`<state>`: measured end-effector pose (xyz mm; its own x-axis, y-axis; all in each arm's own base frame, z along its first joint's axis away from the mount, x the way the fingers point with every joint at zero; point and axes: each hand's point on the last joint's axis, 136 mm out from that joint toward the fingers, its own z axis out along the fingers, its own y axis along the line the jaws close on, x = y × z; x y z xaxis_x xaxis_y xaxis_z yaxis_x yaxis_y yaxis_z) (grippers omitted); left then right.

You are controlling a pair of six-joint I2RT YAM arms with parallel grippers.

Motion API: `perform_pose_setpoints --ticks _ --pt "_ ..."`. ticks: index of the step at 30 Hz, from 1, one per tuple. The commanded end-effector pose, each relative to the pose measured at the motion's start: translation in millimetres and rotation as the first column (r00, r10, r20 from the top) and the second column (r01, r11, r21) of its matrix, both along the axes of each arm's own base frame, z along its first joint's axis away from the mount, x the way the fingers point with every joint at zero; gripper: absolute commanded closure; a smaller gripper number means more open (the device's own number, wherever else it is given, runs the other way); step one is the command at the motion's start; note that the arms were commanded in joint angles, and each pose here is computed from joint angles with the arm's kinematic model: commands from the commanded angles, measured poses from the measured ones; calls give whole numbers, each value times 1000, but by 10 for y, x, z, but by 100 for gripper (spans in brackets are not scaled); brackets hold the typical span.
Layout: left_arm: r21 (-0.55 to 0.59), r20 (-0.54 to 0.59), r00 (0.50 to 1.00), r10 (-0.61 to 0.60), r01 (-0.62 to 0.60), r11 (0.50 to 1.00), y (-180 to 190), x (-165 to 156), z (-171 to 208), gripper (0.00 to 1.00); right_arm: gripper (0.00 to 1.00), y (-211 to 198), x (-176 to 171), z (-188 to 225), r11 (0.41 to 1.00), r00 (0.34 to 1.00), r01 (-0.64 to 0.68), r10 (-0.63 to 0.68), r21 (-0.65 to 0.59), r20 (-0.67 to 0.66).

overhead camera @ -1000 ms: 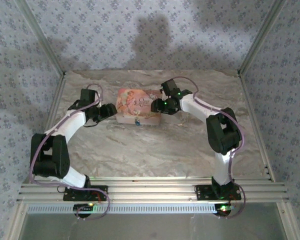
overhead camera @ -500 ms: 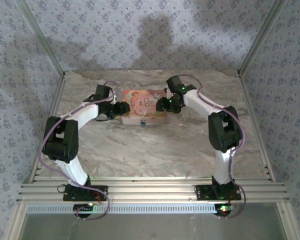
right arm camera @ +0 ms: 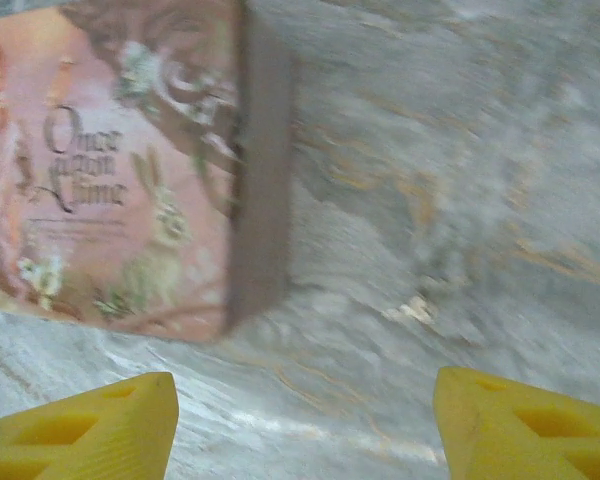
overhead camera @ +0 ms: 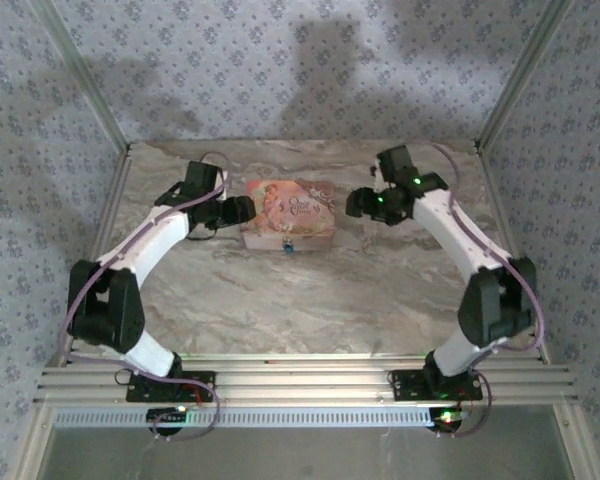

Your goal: Unlock the padlock with the key

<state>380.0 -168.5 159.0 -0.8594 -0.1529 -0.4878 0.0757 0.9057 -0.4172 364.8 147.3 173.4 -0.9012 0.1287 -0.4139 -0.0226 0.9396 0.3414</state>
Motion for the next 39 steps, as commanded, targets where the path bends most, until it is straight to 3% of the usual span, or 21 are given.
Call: perform_pose_setpoints --ticks 1,7,11,15,19,27,39 --pt "71 52 995 -90 86 994 -305 -133 153 30 30 -267 -451 -446 996 988 68 -75 -58 -132" --pt "128 48 962 -269 261 957 -1113 -369 167 32 35 -610 -872 -736 981 963 168 -183 -92 -195" --pt "183 24 941 -337 327 927 -1391 -622 59 32 42 -639 -817 -749 974 968 177 -198 -140 -155" --pt "215 -30 939 -344 342 915 -1382 -922 -104 32 53 -461 -612 -745 980 983 87 -113 -181 -142" --pt "217 -76 937 -341 349 911 -1296 -1198 -253 32 58 -319 -450 -930 974 967 23 -79 -224 -242" --pt "238 -110 936 -334 351 905 -1239 -1338 -259 32 53 -153 -115 -1152 965 943 168 -217 -203 -252" --pt "310 -94 935 -342 354 883 -1100 -1325 -253 31 53 -64 9 -1482 952 907 185 -260 -242 -331"
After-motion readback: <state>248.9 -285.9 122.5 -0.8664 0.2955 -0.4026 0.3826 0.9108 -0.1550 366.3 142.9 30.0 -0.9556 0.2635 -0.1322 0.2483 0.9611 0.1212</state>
